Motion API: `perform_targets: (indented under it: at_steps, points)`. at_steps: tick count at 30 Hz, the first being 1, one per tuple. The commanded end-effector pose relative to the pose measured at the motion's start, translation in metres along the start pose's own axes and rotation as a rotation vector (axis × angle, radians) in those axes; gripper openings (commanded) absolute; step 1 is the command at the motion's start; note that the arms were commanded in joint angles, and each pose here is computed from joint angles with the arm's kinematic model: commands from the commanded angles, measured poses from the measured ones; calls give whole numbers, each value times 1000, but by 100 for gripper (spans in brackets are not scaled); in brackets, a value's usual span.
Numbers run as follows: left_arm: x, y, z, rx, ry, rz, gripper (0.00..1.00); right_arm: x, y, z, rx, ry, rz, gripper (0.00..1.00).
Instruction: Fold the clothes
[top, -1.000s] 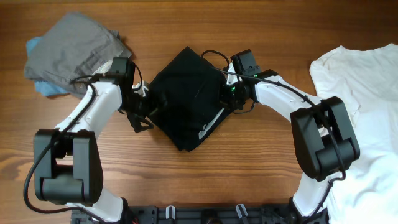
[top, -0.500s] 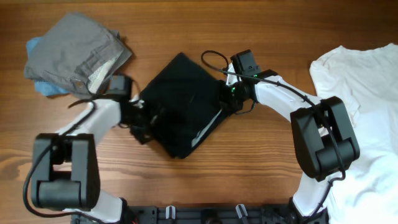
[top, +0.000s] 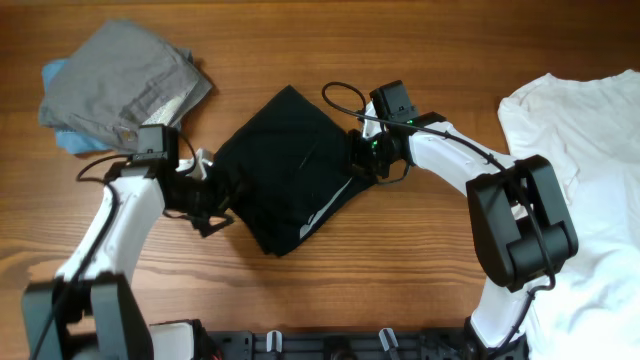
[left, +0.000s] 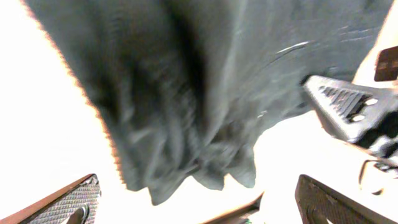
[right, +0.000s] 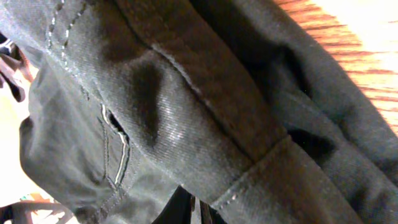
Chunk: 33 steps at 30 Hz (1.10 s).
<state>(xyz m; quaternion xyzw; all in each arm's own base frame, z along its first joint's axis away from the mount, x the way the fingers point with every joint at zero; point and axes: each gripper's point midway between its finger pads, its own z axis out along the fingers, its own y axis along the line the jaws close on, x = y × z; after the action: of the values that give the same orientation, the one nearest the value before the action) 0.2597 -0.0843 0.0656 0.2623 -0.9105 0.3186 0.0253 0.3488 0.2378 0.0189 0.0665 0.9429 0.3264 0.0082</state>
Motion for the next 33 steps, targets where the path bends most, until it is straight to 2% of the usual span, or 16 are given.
perform_targets:
  at_steps: [1,4,6,9,14,15,18,19,20,23,26,29,33]
  points:
    - [-3,21,-2,-103,-31,86,100,3,-1,4,-12,22,-6,8]
    - [5,42,13,-139,3,47,100,4,0,4,-16,25,-6,8]
    - [-2,51,32,-119,-13,21,100,4,0,4,-17,24,-8,8]
    - [-11,51,59,-46,24,-36,100,4,0,4,-17,25,-7,8]
    - [-21,45,86,-1,43,-18,97,4,0,4,-17,25,-7,8]
    - [-22,44,86,2,39,-8,93,4,0,4,-17,25,-6,8]
    - [-44,18,77,57,-9,98,45,4,1,4,-18,26,-4,7]
    - [-57,3,70,71,-38,159,20,6,4,3,-32,36,-5,6]
    - [-62,-3,65,67,-46,186,6,7,5,-1,-30,36,-2,6]
    - [-75,-24,23,-65,-53,310,4,1,13,-42,-11,-36,-20,6]
    - [-78,-87,-53,-85,-95,486,4,-20,30,-117,40,-282,-110,7]
    - [-98,-164,-127,-13,-305,648,4,-25,50,-182,25,-474,-159,8]
    - [-131,-227,-187,117,-586,700,4,-17,64,-209,-1,-535,-211,10]
